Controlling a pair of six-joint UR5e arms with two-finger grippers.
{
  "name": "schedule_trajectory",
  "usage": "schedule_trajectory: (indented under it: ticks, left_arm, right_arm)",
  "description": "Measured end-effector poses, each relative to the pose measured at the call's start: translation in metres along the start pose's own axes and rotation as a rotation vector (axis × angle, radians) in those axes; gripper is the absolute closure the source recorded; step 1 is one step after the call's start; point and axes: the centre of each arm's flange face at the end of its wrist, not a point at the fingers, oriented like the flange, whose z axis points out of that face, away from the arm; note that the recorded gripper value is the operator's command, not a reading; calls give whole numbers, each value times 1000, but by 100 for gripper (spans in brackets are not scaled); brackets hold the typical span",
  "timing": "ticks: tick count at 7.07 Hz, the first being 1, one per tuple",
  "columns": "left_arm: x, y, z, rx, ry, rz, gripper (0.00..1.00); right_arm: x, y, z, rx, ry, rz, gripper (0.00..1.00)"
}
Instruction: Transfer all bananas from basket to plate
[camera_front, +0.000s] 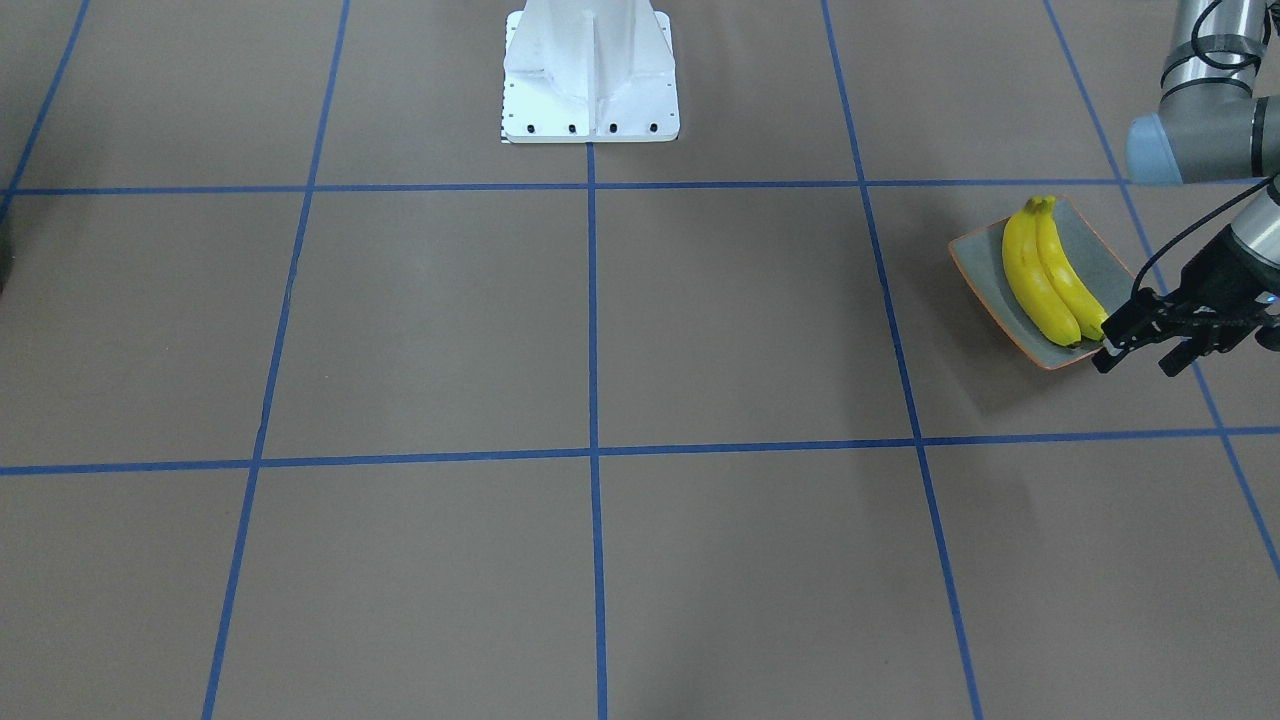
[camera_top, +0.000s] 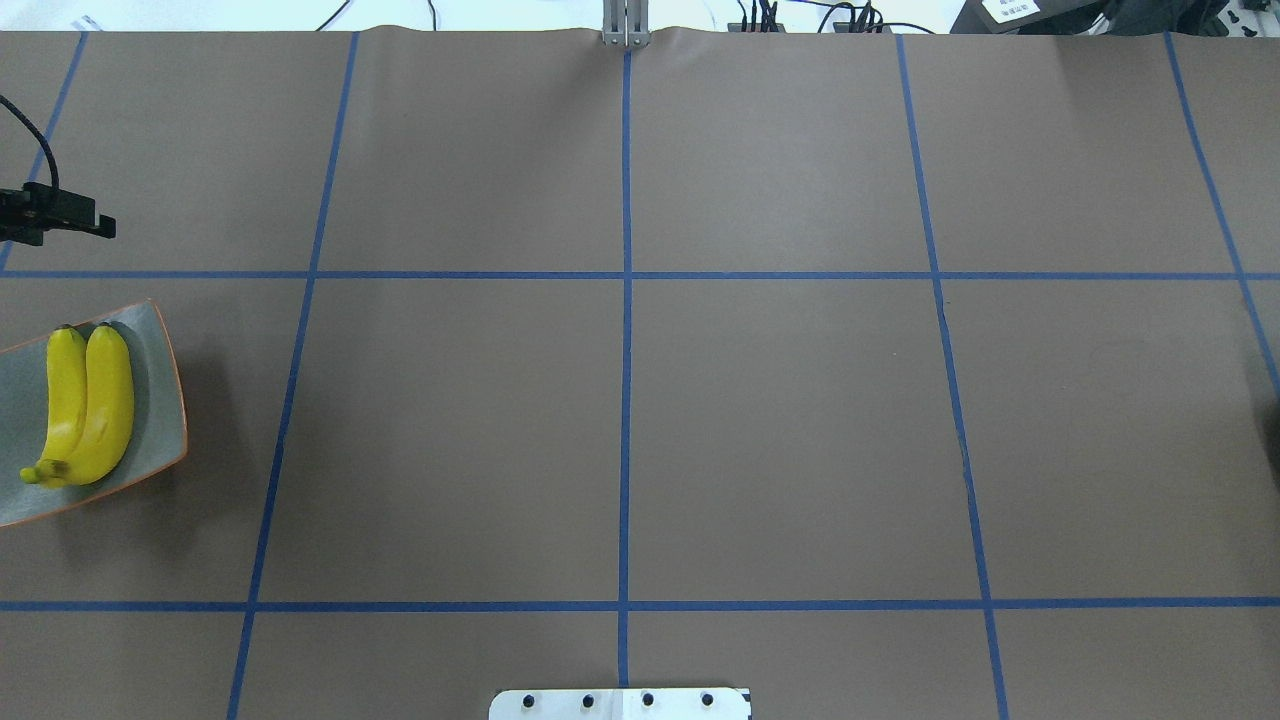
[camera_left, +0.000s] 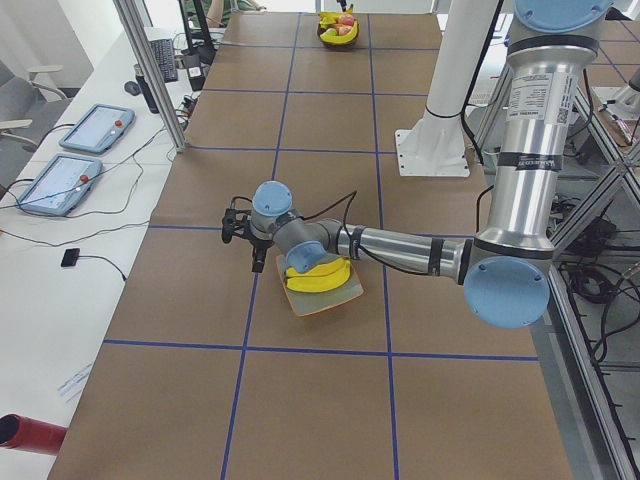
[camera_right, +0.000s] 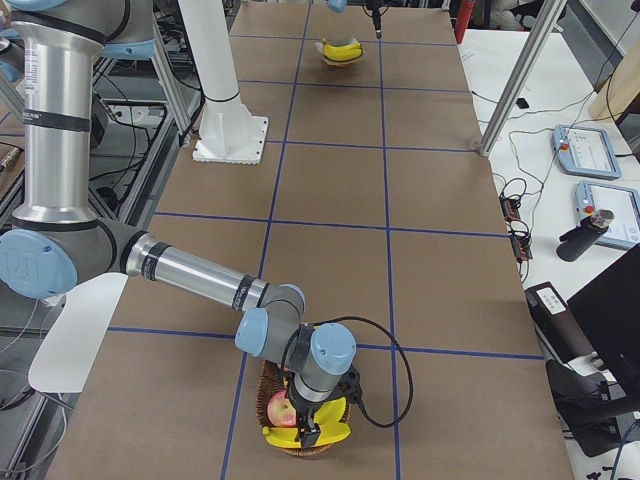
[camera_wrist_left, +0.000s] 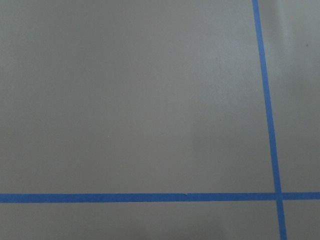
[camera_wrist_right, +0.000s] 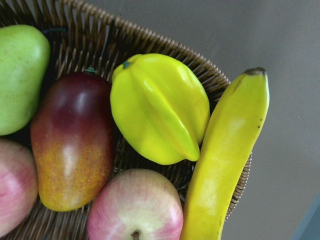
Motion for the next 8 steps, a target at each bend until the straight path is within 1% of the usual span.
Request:
schedule_trajectory:
  ticks: [2, 3, 5, 8]
  left_arm:
    - [3, 0, 2, 7, -2, 9, 0]
    - [6, -1, 2, 11, 1, 13, 0]
    - [12, -5, 1, 17, 7, 20, 0]
    - [15, -6, -1, 25, 17, 28, 0]
  right_arm:
    - [4, 5, 12, -28, -2, -9, 1]
    - [7, 8, 18, -41, -7, -9, 5]
    - [11, 12, 27, -61, -10, -19, 5]
    - [15, 14, 30, -86, 11, -38, 5]
